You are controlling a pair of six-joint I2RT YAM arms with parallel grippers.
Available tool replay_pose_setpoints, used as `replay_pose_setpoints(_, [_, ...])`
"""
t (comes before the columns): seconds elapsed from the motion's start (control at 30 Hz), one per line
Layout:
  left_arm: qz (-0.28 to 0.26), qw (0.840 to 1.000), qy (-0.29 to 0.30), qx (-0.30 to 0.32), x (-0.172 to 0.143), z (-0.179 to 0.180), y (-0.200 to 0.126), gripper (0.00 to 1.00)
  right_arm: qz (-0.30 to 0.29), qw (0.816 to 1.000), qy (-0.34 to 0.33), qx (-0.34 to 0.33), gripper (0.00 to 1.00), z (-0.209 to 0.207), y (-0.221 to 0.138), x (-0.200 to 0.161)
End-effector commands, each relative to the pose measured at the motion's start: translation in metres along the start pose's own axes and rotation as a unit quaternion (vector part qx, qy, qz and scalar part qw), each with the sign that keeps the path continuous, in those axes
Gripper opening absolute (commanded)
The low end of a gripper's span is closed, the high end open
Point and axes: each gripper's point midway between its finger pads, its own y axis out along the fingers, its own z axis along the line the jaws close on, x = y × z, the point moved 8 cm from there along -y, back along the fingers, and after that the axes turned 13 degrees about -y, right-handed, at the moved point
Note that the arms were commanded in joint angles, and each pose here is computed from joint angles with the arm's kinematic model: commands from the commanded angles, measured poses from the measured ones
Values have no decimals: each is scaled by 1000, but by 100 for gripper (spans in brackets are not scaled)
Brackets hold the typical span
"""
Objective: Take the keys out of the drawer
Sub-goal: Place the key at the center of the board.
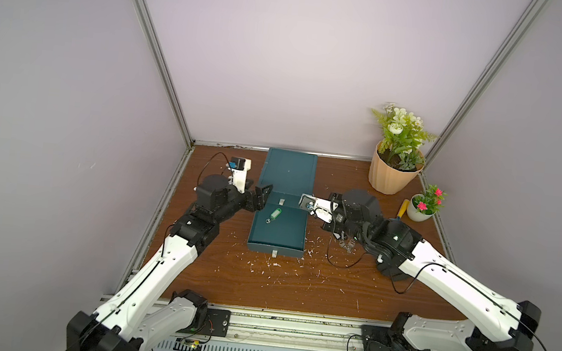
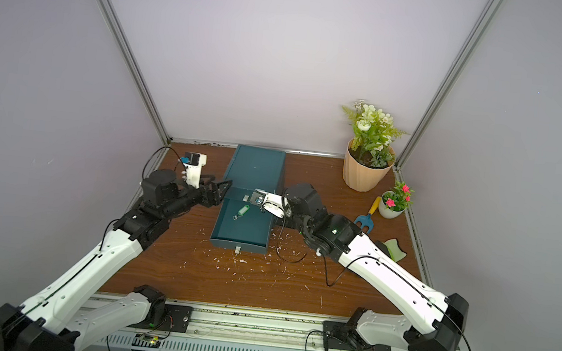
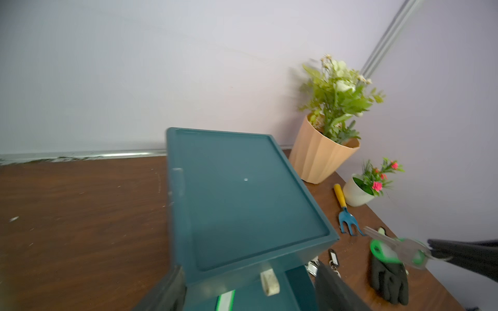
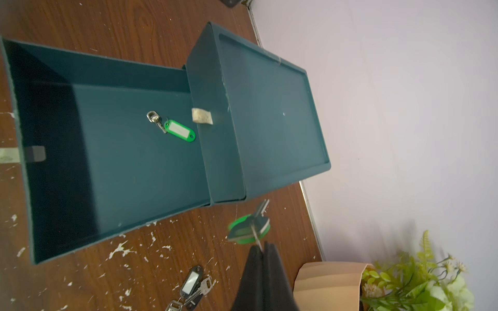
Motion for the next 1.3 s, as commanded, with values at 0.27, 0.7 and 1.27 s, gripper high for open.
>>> replay_pose_setpoints(0.27, [70,965,181,-174,-32,-85,50,81,94,989,103,48,0,61,11,-97])
replay_pose_setpoints(0.7, [91,958,216,-163,-52,-78,53,85,111,980,121,115,3,122,63,-141])
replay_pose_setpoints(1.27, [53,964,227,-131,-55,-66,25,87,51,986,140,79,15,74,38,-114])
